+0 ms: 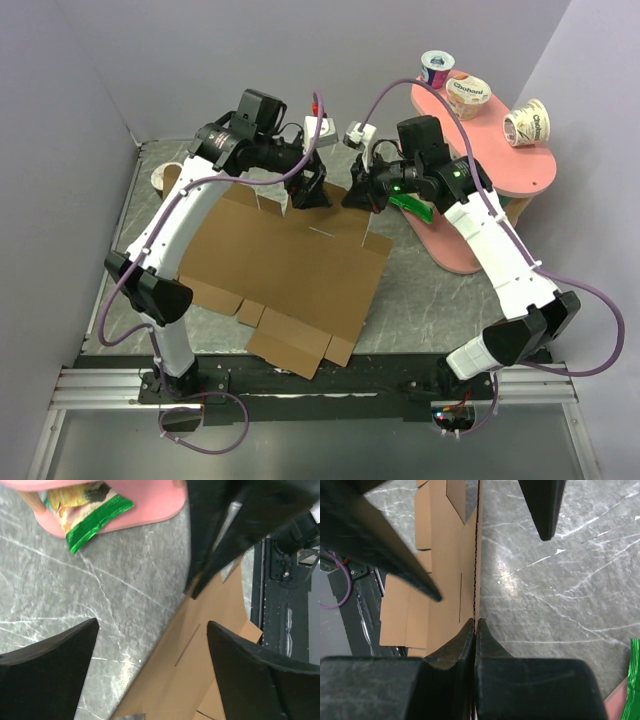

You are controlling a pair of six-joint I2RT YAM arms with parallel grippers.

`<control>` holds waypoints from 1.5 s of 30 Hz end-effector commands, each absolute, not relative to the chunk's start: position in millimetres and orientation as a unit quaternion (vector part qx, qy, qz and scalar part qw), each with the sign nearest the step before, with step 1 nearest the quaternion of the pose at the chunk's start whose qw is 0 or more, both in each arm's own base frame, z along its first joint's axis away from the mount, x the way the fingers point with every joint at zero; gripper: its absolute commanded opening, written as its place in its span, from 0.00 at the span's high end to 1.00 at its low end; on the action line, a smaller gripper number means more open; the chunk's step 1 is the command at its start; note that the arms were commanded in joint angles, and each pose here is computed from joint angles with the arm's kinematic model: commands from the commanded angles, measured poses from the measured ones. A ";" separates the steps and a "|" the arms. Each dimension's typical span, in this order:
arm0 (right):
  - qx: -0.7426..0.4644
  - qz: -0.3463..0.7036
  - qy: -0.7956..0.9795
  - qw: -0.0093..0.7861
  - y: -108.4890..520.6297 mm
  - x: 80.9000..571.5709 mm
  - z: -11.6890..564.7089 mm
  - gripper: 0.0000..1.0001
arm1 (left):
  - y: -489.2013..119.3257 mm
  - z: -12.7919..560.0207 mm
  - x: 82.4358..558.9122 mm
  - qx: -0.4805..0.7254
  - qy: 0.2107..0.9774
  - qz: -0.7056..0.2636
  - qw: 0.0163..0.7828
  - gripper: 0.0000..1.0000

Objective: Fold the paper box

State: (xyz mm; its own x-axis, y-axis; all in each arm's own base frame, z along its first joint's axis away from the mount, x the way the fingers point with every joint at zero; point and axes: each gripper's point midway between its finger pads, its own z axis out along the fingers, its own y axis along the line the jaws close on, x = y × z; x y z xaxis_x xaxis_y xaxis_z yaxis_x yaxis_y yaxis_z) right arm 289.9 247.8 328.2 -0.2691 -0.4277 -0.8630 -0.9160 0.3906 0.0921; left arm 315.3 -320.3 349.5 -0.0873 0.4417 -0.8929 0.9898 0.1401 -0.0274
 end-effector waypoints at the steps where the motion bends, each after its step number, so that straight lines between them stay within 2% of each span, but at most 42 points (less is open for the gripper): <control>1: -0.469 0.310 0.716 0.413 248.4 277.7 340.3 1.00 | -323.1 347.5 321.9 0.553 0.647 -0.344 0.396 0.12; 2: -0.468 0.310 0.718 0.411 247.9 277.5 338.2 1.00 | -323.7 348.7 321.8 0.553 0.646 -0.345 0.398 0.19; 7: -0.468 0.308 0.714 0.420 248.2 277.8 337.7 0.99 | -323.8 347.1 319.0 0.553 0.644 -0.349 0.397 0.37; 8: -0.467 0.307 0.715 0.420 247.7 278.5 335.3 0.99 | -323.0 346.9 317.8 0.554 0.644 -0.348 0.397 0.53; 11: -0.464 0.299 0.716 0.427 246.3 282.3 333.3 0.96 | -320.2 342.6 315.7 0.555 0.647 -0.345 0.393 0.70; 14: -0.461 0.293 0.715 0.436 245.8 286.4 332.5 0.88 | -319.1 340.6 312.6 0.555 0.647 -0.347 0.392 0.73; 15: -0.459 0.290 0.714 0.442 245.4 287.1 335.0 0.79 | -318.7 338.5 312.1 0.555 0.647 -0.348 0.389 0.74; 16: -0.456 0.287 0.712 0.451 244.9 290.5 336.5 0.76 | -318.8 339.0 310.7 0.556 0.645 -0.351 0.389 0.76; 19: -0.439 0.285 0.708 0.474 237.5 296.0 345.8 0.50 | -315.1 337.3 310.5 0.557 0.648 -0.341 0.392 0.83; 20: -0.431 0.283 0.703 0.490 234.8 302.1 351.0 0.33 | -314.1 338.7 310.5 0.557 0.647 -0.339 0.395 0.87; 22: -0.402 0.281 0.705 0.512 219.7 308.4 361.9 0.19 | -312.0 339.7 311.0 0.557 0.645 -0.341 0.398 0.87; 23: -0.393 0.278 0.700 0.528 215.0 313.0 370.2 0.05 | -310.3 343.5 310.6 0.555 0.643 -0.341 0.403 0.90; 24: -0.376 0.270 0.699 0.546 203.0 316.6 379.8 0.01 | -309.1 346.8 312.7 0.553 0.640 -0.341 0.410 0.92; 27: -0.327 0.263 0.696 0.583 187.0 319.7 403.5 0.00 | -302.4 373.2 323.2 0.535 0.624 -0.338 0.459 0.95; 30: -0.269 0.255 0.695 0.616 173.1 319.3 423.8 0.00 | -283.2 400.8 331.1 0.498 0.615 -0.335 0.513 0.93; 32: -0.220 0.273 0.701 0.621 169.4 317.8 427.1 0.00 | -263.2 446.0 335.7 0.476 0.569 -0.310 0.594 0.93; 34: -0.208 0.287 0.678 0.644 168.1 308.8 443.1 0.00 | -243.5 440.4 340.9 0.441 0.577 -0.317 0.610 0.92; 35: -0.206 0.289 0.679 0.643 166.8 308.5 436.2 0.00 | -233.4 474.3 332.0 0.435 0.529 -0.308 0.660 0.93; 36: -0.203 0.290 0.672 0.650 164.6 305.5 440.2 0.00 | -229.8 463.1 326.9 0.423 0.539 -0.341 0.644 0.92; 38: -0.221 0.294 0.667 0.649 163.8 305.4 436.5 0.00 | -205.8 480.9 323.3 0.417 0.514 -0.342 0.667 0.91; 39: -0.223 0.288 0.671 0.646 158.1 313.1 431.1 0.00 | -201.7 477.7 317.9 0.402 0.529 -0.374 0.647 0.91; 45: -0.352 0.330 0.628 0.610 182.6 321.7 407.6 0.00 | -188.4 473.5 298.0 0.424 0.510 -0.409 0.626 0.90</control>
State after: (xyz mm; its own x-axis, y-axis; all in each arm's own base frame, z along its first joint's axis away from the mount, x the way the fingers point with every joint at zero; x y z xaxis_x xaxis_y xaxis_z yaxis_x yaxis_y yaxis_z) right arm 317.5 162.1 414.2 -0.0873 0.0129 -0.9961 -0.7285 0.6812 0.0726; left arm 328.7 -180.9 461.4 0.1224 -0.0261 -0.9921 0.8866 0.4521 0.0975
